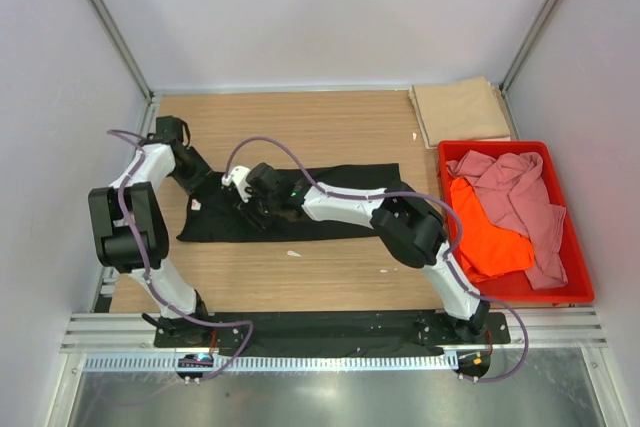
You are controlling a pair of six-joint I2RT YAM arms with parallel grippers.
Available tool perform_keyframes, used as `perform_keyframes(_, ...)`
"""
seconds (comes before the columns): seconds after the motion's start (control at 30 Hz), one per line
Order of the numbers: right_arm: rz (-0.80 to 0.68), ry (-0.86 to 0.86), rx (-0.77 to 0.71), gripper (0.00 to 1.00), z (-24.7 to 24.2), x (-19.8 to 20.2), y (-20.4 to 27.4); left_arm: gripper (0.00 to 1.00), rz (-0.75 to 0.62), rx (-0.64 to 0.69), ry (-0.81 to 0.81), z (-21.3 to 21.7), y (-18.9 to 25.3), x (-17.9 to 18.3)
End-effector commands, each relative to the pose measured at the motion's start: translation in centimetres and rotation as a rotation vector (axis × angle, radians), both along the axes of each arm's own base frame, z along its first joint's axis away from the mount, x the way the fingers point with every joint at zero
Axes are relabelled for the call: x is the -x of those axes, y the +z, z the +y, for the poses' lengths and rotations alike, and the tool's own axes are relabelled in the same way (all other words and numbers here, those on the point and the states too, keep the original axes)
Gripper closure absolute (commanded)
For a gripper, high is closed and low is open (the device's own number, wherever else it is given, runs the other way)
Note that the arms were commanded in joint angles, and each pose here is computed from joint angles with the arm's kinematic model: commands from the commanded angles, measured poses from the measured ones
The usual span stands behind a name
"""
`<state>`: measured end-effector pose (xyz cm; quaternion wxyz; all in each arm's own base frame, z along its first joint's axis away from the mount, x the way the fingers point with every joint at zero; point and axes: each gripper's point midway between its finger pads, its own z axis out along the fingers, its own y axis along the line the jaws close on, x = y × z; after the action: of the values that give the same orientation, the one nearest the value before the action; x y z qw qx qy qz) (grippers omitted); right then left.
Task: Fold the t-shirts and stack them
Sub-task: Fold the tshirt
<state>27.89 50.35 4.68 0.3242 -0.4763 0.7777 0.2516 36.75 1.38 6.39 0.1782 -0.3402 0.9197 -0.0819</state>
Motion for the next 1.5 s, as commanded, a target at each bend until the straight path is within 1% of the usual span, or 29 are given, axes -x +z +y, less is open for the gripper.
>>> perform_keyframes(0.0, -0.105, 0.01, -0.108, 0.57, 2.3, -1.0, 5.2, 0.55, -0.004, 0.042, 0.009, -0.4, -0.1, -0.9)
perform_keyframes(0.23, -0.119, -0.002, -0.093, 0.61, 2.7, -1.3, 4.8, 0.63, 0.017, 0.057, 0.008, -0.6, -1.2, -0.9)
perform_keyframes(0.33, -0.122, -0.005, -0.092, 0.64, 2.7, -1.4, 4.8, 0.74, 0.002, 0.074, -0.006, -0.9, -1.2, -1.2)
perform_keyframes(0.37, -0.121, -0.004, -0.089, 0.64, 2.7, -1.4, 4.6, 0.82, -0.002, 0.078, -0.01, -1.0, -1.0, -1.2)
perform_keyframes(0.47, -0.119, -0.002, -0.093, 0.67, 2.8, -1.4, 4.5, 0.94, 0.002, 0.075, -0.015, -1.0, -0.9, -1.0)
perform_keyframes(0.5, -0.114, -0.001, -0.091, 0.67, 2.9, -1.2, 4.4, 1.0, 0.004, 0.072, -0.015, -0.9, -0.9, -0.9)
perform_keyframes(0.6, -0.108, 0.003, -0.091, 0.67, 3.0, -1.1, 4.2, 1.0, 0.01, 0.057, -0.015, -0.7, -0.6, -0.3)
perform_keyframes(0.77, -0.109, 0.012, -0.087, 0.64, 3.3, -0.5, 4.1, 1.0, 0.0, 0.018, -0.003, -0.2, 0.1, 0.6)
perform_keyframes(0.9, -0.114, 0.006, -0.081, 0.65, 3.3, -0.5, 3.8, 1.0, -0.002, 0.005, 0.004, 0.0, 0.6, 1.0)
perform_keyframes(1.0, -0.122, -0.004, -0.072, 0.74, 3.3, -0.6, 3.7, 1.0, 0.004, -0.006, 0.014, 0.2, 0.7, 1.5)
perform_keyframes(1.03, -0.125, -0.006, -0.069, 0.84, 3.2, -0.6, 3.7, 1.0, -0.001, -0.01, 0.017, 0.2, 0.9, 1.6)
perform_keyframes(1.13, -0.13, -0.001, -0.062, 0.99, 3.0, -0.3, 3.8, 1.0, 0.006, -0.039, 0.027, 0.7, 1.0, 2.3)
perform_keyframes(1.3, -0.153, 0.022, -0.068, 0.99, 3.0, 0.5, 4.6, 1.0, 0.011, -0.096, 0.056, 1.7, 1.2, 3.0)
perform_keyframes(1.33, -0.151, 0.024, -0.06, 0.99, 2.9, 0.7, 4.3, 0.97, 0.005, -0.095, 0.055, 1.7, 1.3, 2.8)
perform_keyframes(1.43, -0.148, 0.033, -0.045, 0.99, 2.6, 1.1, 3.8, 0.8, -0.019, -0.084, 0.045, 1.5, 1.9, 2.1)
perform_keyframes(1.47, -0.15, 0.032, -0.04, 0.99, 2.6, 1.1, 3.7, 0.78, -0.02, -0.083, 0.045, 1.5, 2.0, 2.0)
